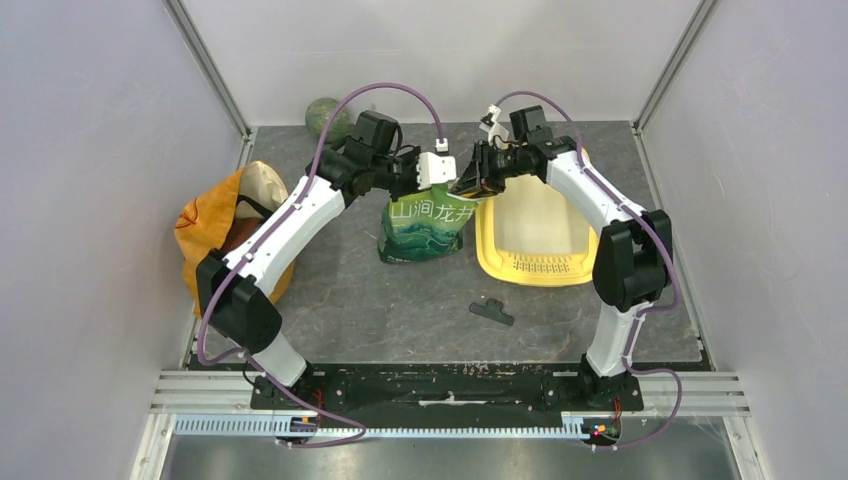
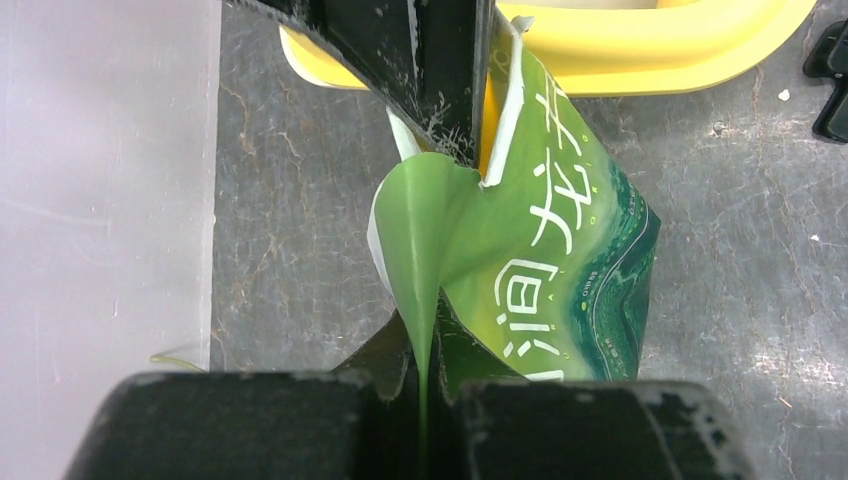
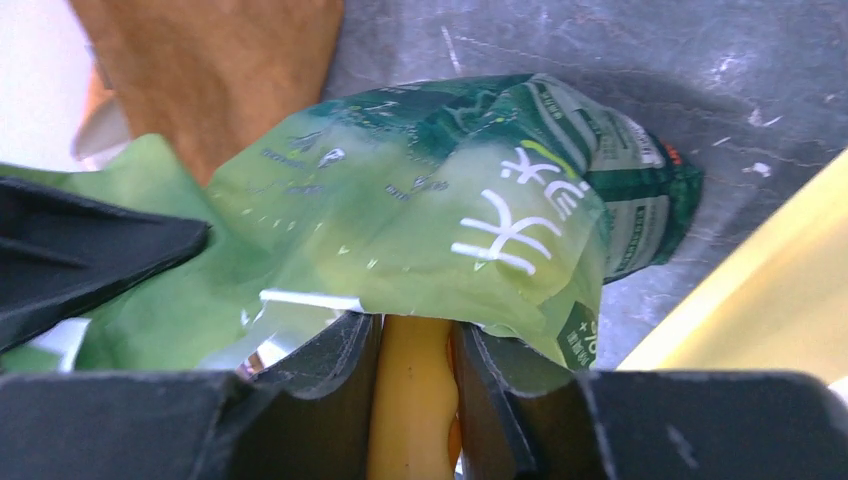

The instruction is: Fill the litter box with clean litter

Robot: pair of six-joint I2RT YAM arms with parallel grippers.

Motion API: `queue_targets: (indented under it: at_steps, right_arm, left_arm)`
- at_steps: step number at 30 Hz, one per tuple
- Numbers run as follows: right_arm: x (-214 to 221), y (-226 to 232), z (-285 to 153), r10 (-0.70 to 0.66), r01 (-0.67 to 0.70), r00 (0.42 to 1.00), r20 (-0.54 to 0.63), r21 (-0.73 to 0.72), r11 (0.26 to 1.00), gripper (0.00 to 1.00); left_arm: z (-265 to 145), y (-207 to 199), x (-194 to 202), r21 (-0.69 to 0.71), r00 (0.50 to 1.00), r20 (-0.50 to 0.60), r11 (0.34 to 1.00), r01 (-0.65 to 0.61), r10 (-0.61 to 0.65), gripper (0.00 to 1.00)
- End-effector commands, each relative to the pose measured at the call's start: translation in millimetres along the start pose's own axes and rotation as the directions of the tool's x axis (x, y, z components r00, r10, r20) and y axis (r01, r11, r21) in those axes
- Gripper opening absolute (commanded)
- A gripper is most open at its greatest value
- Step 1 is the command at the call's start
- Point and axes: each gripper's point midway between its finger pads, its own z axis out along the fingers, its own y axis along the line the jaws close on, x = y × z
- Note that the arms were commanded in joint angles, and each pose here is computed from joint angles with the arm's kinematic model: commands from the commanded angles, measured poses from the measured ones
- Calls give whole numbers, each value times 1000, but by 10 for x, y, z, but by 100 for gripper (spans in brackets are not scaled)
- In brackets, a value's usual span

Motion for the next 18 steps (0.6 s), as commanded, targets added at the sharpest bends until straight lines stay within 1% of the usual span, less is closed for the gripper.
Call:
queue_targets:
  at_steps: [1,6,11,15,18]
  right_arm:
    - [-189,511,-360,20,-2,997,81,-215,977,0]
    - [-184,564,-598,56,-27,993,109,-252,967,0]
    - [-139,403,-820,102,-66,985,136,-242,968,0]
    - [-109,208,-966,148,-110,978,149,-238,965,0]
    - [-101,171,-1048,160,-118,974,160,-243,963,0]
  left_arm:
    - [-221,410,-840,-153,948,247,974,-167,201,2]
    - [-263,535,-988,-183,935,278,968,-173,220,2]
    - [-256,603,-1096,-189,921,306,963,-190,242,2]
    - [-195,609,-1057,-177,923,295,963,-203,249,2]
    - [-148,588,-1003,-164,927,282,965,-206,246,2]
